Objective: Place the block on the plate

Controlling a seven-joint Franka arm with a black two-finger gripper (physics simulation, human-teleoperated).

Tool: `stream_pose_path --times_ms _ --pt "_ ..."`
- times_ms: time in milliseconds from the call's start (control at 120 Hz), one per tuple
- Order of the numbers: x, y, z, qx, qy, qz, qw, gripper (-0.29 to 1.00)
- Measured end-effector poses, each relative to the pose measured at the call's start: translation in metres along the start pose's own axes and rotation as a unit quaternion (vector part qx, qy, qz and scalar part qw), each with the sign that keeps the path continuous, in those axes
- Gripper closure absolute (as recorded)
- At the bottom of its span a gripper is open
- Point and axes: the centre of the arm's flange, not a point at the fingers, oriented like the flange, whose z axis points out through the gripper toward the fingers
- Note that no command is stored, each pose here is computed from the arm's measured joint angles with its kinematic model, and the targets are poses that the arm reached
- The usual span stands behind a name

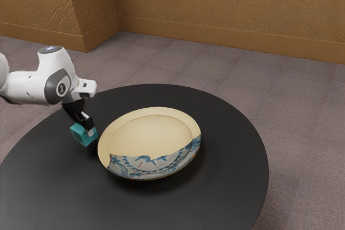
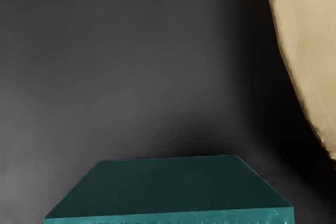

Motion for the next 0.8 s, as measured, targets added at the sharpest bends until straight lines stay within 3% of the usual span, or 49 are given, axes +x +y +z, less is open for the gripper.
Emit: stream_pose_path --times_ms 133,300,492,650,800 --pt "0.019 0.021 -0.056 0.018 0.039 0.021 0.999 0.33" --pt "0.099 0.084 -0.075 0.020 0.071 0.090 0.993 0.31" --pt "0.111 0.160 -0.040 -0.015 0.030 0.130 0.991 0.31" --pt "0.109 0.175 -0.018 -0.028 0.005 0.127 0.991 0.22" --pt "0.110 0.175 -0.034 -0.028 0.013 0.120 0.992 0.11"
